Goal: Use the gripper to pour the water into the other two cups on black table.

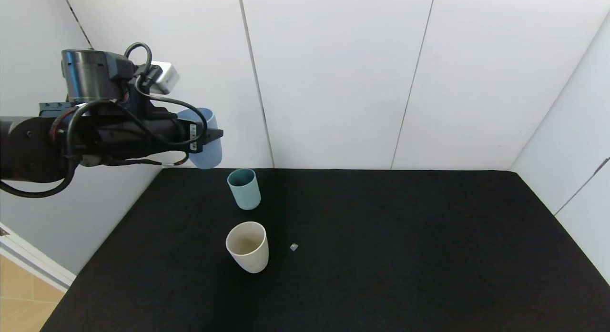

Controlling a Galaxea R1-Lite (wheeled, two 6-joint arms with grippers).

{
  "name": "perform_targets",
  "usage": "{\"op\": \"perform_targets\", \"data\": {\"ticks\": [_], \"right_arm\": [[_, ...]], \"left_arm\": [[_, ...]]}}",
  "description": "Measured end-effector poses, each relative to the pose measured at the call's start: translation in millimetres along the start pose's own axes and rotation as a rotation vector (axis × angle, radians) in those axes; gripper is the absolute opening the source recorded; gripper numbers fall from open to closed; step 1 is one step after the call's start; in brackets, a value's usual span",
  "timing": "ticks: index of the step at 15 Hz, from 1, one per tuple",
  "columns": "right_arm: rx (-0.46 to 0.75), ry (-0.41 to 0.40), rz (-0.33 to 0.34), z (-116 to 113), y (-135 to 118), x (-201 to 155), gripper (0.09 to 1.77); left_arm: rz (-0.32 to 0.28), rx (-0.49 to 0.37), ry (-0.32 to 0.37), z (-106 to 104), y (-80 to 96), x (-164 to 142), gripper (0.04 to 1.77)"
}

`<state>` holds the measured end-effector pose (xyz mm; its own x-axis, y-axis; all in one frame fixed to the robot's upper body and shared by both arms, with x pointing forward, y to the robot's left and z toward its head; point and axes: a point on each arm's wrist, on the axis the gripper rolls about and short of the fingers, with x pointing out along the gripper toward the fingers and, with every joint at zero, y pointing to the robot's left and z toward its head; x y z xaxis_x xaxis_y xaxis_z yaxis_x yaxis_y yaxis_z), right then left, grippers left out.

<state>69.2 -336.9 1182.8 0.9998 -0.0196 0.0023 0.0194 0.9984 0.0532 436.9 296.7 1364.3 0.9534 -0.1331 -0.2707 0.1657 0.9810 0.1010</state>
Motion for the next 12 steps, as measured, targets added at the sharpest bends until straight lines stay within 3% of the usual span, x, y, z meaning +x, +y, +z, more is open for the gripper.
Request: {"op": "perform_targets", "data": {"ticks": [3,6,12], "right_arm": [[0.0,0.0,0.0,0,0,0,1.71],[0.0,0.0,0.0,0,0,0,1.71],[0.0,0.0,0.0,0,0,0,1.71]], "left_arm": [[0.002,0.021,0.011,-6,24.7,-2,1.26],[-0.035,0.017,0.029,-14,33.5,3,1.26],[-0.052,0.073,0.079,-34,51.8,28,1.26]]}}
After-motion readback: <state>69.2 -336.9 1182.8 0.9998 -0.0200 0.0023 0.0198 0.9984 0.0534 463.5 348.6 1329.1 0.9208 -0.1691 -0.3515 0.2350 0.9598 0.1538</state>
